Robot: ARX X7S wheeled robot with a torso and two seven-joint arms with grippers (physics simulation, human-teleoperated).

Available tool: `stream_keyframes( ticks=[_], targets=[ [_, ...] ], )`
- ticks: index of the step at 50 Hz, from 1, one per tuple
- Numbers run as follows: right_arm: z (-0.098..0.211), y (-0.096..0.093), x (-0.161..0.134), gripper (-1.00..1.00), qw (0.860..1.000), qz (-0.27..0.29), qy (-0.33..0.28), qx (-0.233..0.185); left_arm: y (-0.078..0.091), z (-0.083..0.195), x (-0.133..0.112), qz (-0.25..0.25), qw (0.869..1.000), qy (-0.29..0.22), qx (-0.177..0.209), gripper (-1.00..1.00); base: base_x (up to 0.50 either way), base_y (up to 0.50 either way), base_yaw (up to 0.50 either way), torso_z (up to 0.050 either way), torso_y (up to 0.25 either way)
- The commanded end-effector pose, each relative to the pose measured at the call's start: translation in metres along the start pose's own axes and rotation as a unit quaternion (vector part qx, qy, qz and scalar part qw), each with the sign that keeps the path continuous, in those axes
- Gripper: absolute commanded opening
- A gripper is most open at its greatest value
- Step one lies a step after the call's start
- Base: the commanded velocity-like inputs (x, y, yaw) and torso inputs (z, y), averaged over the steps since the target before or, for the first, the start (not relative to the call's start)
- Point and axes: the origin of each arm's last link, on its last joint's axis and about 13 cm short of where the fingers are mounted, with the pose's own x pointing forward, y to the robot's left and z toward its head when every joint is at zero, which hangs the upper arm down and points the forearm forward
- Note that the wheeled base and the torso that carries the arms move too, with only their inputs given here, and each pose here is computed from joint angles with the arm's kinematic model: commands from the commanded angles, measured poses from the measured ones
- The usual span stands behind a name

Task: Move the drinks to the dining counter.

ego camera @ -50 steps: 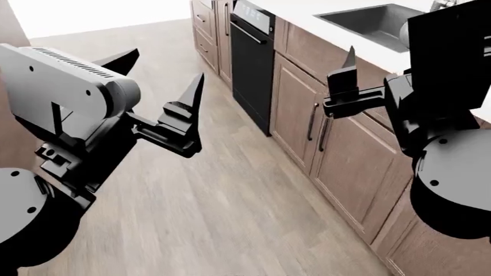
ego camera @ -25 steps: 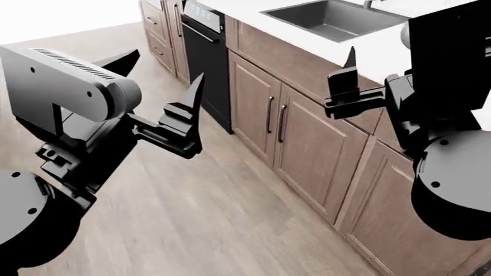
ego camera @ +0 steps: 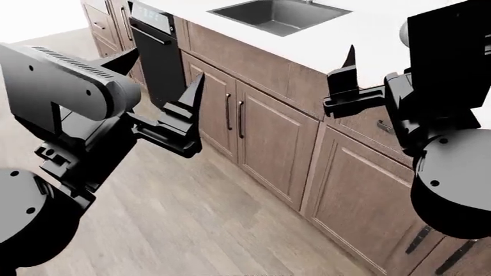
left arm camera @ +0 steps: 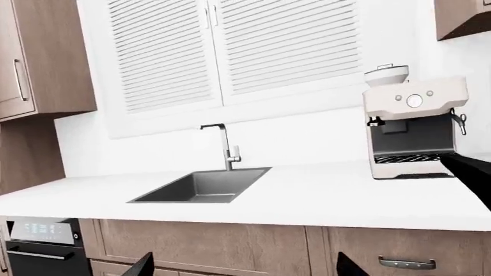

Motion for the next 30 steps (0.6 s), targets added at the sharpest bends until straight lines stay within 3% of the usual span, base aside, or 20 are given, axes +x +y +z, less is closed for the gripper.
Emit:
stream_keyframes(
  ticks=[1, 30],
  targets=[
    [-0.0012, -0.0004, -0.0006, 1.0, 1.0, -0.002, 0.001, 0.0, -0.0007, -0.0019, 0.0004, 0.0, 1.0, 0.002, 0.0, 1.0, -0.05, -0.05, -0.5, 0.0, 0.0],
    [-0.0005, 0.0002, 0.0007, 1.0, 1.0, -0.004, 0.0, -0.007, -0.0004, 0.0001, 0.0024, 0.0, 1.0, 0.004, 0.002, 1.0, -0.04, -0.03, -0.5, 0.0, 0.0]
  ],
)
